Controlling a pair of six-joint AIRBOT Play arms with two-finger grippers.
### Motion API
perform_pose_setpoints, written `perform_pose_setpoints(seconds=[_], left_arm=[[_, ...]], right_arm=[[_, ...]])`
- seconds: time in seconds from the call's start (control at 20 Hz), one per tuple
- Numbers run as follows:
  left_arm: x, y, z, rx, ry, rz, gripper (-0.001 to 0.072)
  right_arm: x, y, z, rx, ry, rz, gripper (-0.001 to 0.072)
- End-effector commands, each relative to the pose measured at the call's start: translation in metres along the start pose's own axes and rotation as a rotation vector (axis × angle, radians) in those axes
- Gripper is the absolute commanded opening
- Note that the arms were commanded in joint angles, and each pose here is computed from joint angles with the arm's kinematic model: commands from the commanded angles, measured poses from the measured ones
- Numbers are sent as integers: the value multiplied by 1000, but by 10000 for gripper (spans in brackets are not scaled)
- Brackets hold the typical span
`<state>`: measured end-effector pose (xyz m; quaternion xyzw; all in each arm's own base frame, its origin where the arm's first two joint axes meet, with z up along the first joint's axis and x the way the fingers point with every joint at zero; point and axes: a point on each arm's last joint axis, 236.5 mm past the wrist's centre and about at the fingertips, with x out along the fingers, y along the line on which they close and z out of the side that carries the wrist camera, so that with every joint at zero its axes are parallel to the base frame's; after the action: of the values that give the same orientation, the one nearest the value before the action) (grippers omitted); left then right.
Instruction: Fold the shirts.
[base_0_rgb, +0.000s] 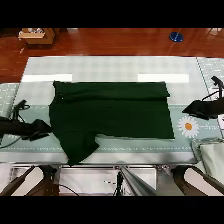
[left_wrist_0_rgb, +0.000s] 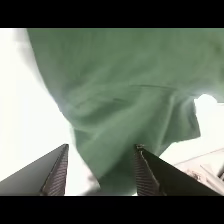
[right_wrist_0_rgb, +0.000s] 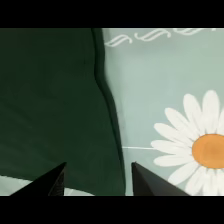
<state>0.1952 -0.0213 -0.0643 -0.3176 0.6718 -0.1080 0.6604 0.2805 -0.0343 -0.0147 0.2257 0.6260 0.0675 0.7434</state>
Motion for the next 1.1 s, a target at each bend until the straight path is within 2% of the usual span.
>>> perform_pose_setpoints(seconds=[0.0,0.3,0.5,0.55,0.6,0.65,0.85,1.05], left_arm=[[23,12,-14,-33,-7,-4,484],[31,20,-10,-51,3,6,484],[55,21,-1,-7,27,43,476],[62,21,-1,14,41,57,335],[67,20,-4,27,61,61,119],[70,19,-7,31,79,61,28],[67,22,-8,5,83,50,27],[64,26,-7,-7,71,42,27]], right_arm=[[5,3,-5,17,-18,29,498],[5,4,-6,17,-16,30,498],[5,5,-9,18,-4,36,498],[5,5,-9,20,-1,37,498],[4,6,-11,26,6,40,498],[4,5,-12,27,12,38,498],[-1,-28,-30,91,66,-59,499],[13,-36,-55,262,74,59,510]])
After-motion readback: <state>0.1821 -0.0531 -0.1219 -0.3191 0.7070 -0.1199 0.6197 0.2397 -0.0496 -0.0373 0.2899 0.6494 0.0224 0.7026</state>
